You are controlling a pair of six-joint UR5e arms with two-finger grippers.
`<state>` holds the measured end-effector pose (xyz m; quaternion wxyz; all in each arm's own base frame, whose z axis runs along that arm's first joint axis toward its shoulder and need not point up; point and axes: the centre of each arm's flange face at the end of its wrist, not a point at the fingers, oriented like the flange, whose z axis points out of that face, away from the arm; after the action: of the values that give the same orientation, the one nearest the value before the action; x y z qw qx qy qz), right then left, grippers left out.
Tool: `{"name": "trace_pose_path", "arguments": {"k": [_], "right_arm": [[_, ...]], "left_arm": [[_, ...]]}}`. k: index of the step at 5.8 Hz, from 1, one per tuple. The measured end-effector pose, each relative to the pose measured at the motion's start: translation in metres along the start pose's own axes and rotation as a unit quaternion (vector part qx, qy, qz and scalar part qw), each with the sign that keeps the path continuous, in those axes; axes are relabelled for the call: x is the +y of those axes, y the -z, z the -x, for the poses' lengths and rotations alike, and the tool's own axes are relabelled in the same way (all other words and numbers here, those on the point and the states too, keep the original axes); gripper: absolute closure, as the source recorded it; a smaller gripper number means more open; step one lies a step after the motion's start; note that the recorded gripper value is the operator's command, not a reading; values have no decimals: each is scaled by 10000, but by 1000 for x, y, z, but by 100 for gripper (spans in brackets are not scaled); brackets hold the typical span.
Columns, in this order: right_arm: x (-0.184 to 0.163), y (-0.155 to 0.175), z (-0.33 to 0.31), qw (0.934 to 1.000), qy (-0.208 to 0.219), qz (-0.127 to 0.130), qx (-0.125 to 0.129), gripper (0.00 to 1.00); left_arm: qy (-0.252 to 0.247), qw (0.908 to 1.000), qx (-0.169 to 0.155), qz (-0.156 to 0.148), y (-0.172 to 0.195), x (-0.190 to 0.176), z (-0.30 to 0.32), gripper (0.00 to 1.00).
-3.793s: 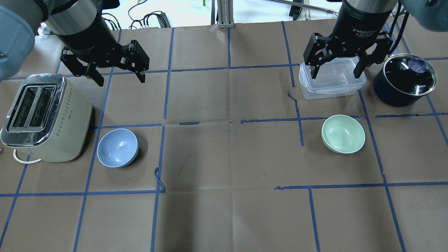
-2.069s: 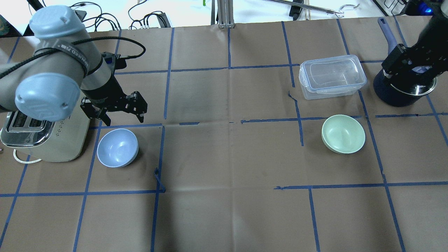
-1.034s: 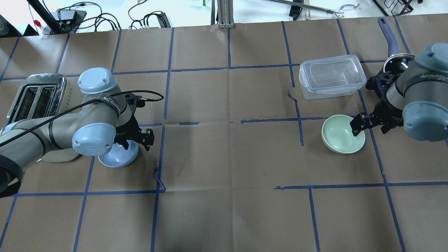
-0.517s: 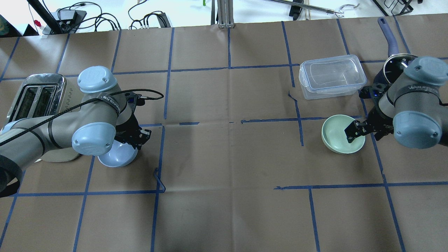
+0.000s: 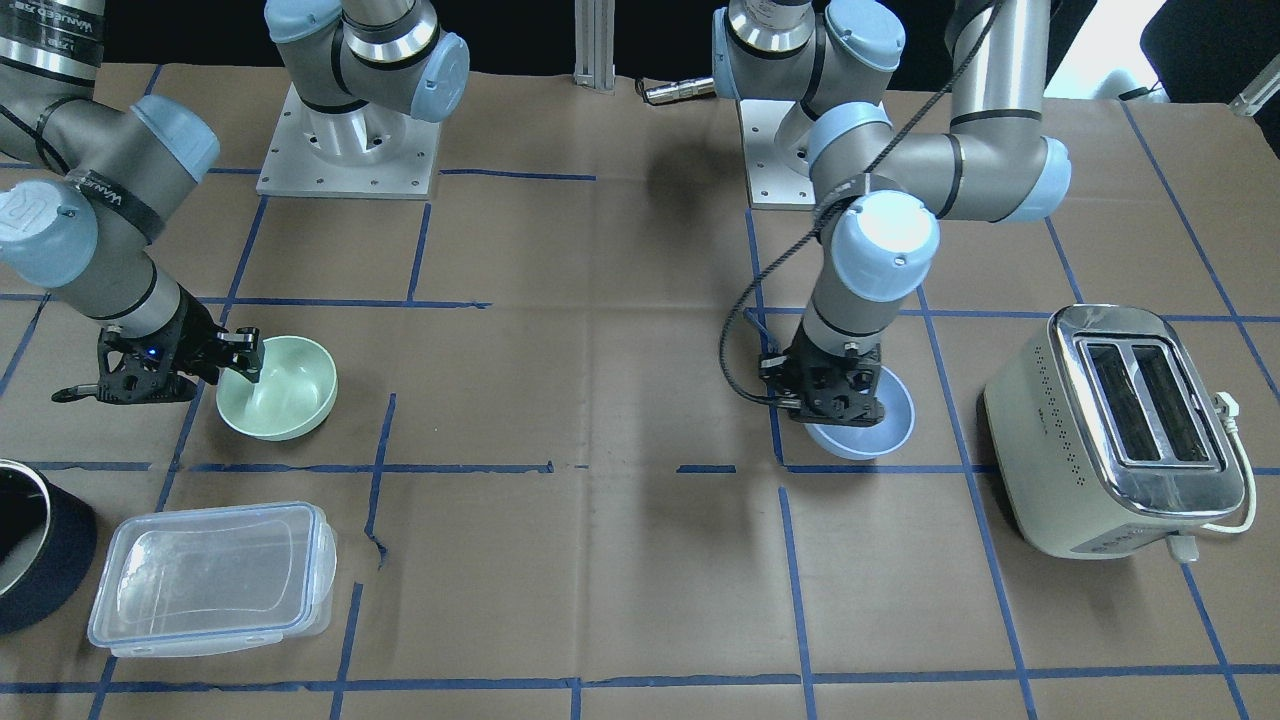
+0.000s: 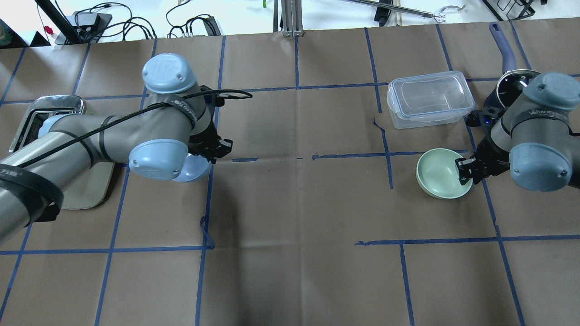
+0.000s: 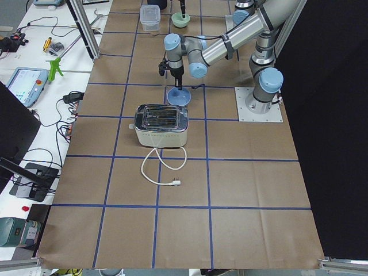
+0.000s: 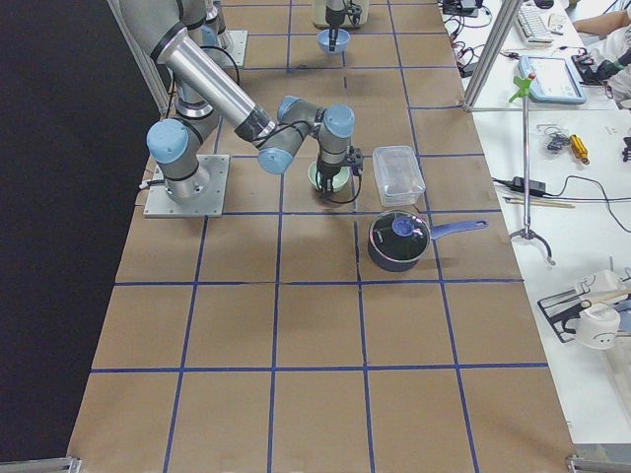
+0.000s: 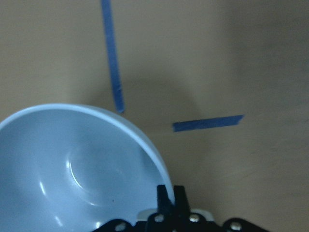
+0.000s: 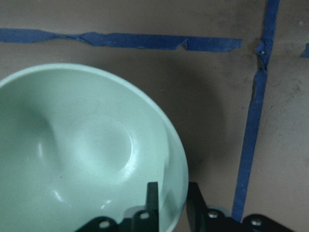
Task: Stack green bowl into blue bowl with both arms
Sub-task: 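Slide blue bowl farther from robot with left gripper while right lifts green bowl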
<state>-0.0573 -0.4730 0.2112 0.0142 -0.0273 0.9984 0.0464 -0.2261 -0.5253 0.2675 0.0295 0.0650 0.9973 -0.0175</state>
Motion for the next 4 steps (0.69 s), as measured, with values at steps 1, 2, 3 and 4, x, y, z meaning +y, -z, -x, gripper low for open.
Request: {"name": "trace_pose_path", "arguments": {"k": [1,2,3,4], "right_arm": [[-3,7,-1,10000,-18,-60,22,94],[-10,27,-4,9999,-36,-123,54,94],[-19,63,-7,9999,-43,-111,44,94],[-25,110,-7,10000,-37,-5,-44,94]], "left_arm": [[-100,9997,39,-206,8,-23,-67,95],[-285,9991,68,-306,5,-39,-126,95],[-479,9983,71,-319,-4,-43,-165,88],[-602,9977,74,-288,-12,-41,-185,79]]}}
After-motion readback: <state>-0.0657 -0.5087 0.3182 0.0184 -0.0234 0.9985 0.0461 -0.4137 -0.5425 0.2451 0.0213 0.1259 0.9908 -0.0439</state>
